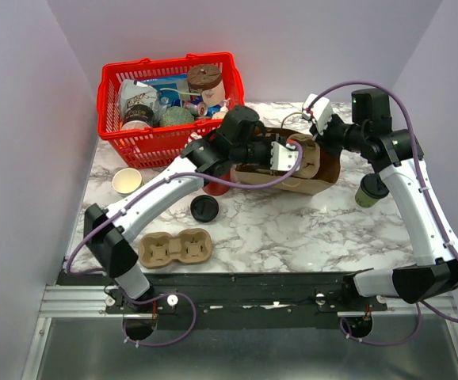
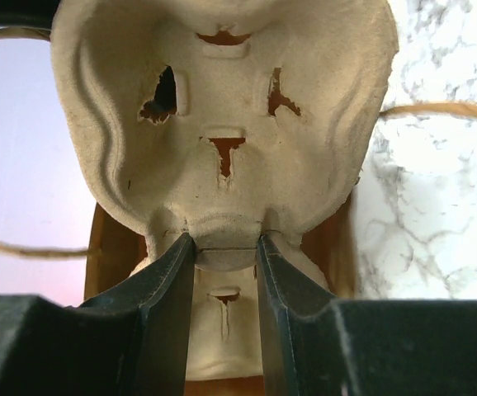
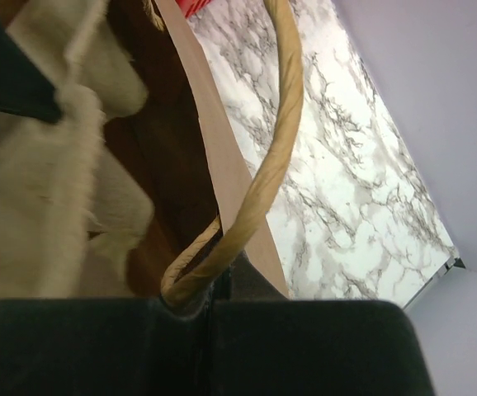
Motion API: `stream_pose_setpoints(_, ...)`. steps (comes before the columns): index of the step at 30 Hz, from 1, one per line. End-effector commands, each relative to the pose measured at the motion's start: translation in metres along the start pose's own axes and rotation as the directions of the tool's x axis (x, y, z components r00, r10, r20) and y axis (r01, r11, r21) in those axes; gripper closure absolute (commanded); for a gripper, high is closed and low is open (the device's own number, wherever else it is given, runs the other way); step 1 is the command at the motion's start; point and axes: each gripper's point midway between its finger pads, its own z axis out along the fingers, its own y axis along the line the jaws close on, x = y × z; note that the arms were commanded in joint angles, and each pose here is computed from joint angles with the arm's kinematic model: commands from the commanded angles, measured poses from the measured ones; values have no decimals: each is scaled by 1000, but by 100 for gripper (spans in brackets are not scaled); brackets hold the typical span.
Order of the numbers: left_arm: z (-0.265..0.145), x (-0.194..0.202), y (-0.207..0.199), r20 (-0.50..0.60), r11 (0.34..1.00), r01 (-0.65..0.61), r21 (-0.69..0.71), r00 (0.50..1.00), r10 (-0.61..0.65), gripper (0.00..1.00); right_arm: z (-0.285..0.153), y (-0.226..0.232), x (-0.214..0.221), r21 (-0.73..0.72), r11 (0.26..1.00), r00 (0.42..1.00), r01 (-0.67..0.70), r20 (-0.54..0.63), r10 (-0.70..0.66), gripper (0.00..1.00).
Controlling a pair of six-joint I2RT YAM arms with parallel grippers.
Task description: Pack the takeout coffee
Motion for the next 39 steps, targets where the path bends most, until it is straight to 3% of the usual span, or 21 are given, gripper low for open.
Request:
stream_pose_setpoints(1,14,10,5,-63,998,-15,59,998,19,100,-2,6,-10,-31,999,999,-15,31,16,99)
stream_pose_setpoints(5,25,23,-9,-119,985,37,171,993,-17,100,-2,2,-9,-8,1000,999,-28,27,28,100)
stream_pose_setpoints(13,19,38,-34,-146,977,-6,213,989,38,100,-3,-5,-19,16,998,997,-64,49,64,100)
stream_pose_setpoints(18,10,45,-30,-185,989,-21,145,982,48,100,-5,-3,-18,6,999,998,-51,43,51,99)
stream_pose_setpoints(22,15,61,-12,-284,997,-59,45,956,69,100,-9,3,-22,-36,998,998,-49,46,51,100)
stream_pose_setpoints(31,38,83,-9,-429,990,-132,43,893,138,100,-8,19,-24,-67,996,998,-52,31,54,99)
stream_pose_setpoints(39,41,87,-30,-453,985,-116,128,877,162,100,-5,14,-26,-25,998,998,-61,31,61,100)
